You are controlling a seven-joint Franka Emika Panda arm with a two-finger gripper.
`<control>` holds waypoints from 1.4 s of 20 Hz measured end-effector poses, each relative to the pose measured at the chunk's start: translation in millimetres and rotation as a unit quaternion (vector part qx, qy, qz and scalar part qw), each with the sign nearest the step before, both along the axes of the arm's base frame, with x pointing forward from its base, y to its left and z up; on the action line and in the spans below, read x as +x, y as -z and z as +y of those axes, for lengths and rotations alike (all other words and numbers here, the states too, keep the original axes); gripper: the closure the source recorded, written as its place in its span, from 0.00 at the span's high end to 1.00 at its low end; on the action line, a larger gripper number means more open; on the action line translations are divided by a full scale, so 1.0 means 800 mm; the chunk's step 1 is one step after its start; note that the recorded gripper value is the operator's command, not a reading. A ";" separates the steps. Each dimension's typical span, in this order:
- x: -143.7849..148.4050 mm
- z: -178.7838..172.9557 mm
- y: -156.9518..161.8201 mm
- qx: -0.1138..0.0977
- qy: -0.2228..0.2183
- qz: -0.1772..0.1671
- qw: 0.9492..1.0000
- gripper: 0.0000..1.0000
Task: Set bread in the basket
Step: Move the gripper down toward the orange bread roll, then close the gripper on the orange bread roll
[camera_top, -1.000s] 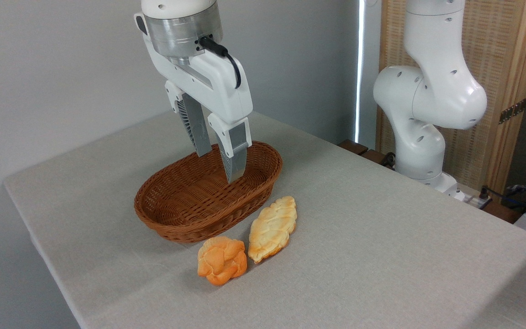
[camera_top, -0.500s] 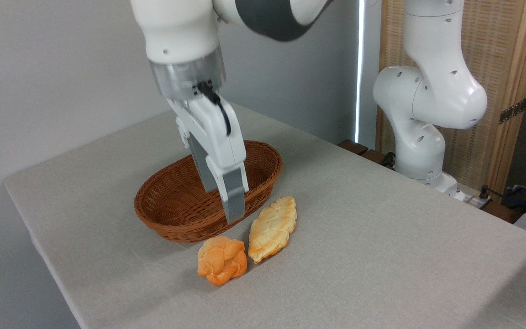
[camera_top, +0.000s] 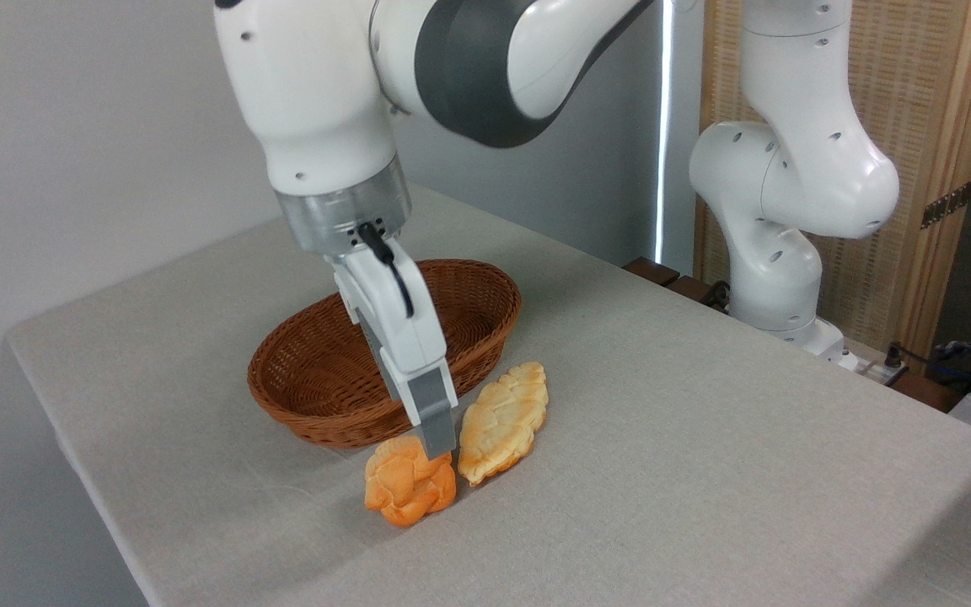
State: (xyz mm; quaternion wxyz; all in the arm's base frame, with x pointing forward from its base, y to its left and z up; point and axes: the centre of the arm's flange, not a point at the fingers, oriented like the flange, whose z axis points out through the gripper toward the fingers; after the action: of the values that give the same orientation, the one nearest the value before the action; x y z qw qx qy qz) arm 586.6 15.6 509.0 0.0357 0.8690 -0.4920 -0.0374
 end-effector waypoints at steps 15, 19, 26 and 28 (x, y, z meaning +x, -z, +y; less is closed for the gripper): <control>0.032 -0.055 0.080 0.025 0.057 0.015 0.998 1.00; 0.032 -0.053 0.080 0.030 0.081 0.015 0.996 1.00; 0.028 -0.051 0.091 0.037 0.093 0.025 0.995 0.86; 0.027 -0.051 0.093 0.038 0.093 0.027 0.995 0.56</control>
State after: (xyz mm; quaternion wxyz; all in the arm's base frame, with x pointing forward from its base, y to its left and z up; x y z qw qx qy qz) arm 608.4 -25.1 434.4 0.0126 0.8187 -0.5681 -0.0822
